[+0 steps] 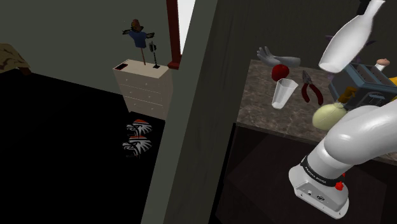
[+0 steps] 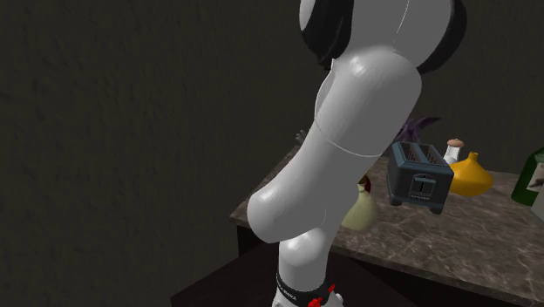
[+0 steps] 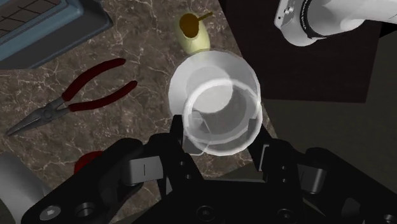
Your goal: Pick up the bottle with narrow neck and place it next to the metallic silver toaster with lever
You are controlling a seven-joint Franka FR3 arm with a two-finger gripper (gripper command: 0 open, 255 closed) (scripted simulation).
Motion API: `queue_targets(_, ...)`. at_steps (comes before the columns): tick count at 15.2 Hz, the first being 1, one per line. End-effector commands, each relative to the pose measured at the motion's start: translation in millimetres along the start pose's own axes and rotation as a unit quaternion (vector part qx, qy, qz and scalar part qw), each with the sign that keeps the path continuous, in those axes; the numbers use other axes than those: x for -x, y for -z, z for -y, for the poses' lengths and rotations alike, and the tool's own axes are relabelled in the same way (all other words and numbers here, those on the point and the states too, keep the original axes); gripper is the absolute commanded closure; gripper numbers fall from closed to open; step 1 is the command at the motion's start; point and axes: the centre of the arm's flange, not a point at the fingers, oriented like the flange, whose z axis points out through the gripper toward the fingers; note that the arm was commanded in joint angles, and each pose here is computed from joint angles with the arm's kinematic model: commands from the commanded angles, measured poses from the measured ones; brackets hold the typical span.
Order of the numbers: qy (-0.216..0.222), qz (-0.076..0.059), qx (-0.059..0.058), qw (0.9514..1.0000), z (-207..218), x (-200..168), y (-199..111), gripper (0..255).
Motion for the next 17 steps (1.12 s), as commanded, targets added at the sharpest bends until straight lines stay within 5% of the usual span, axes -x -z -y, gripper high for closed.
queue_targets(1, 0.001, 0.000, 0.000, 1.0000, -19, 20, -4, 255)
queue_targets(17, 0.001, 0.000, 0.000, 1.0000, -152, 183, -29, 255)
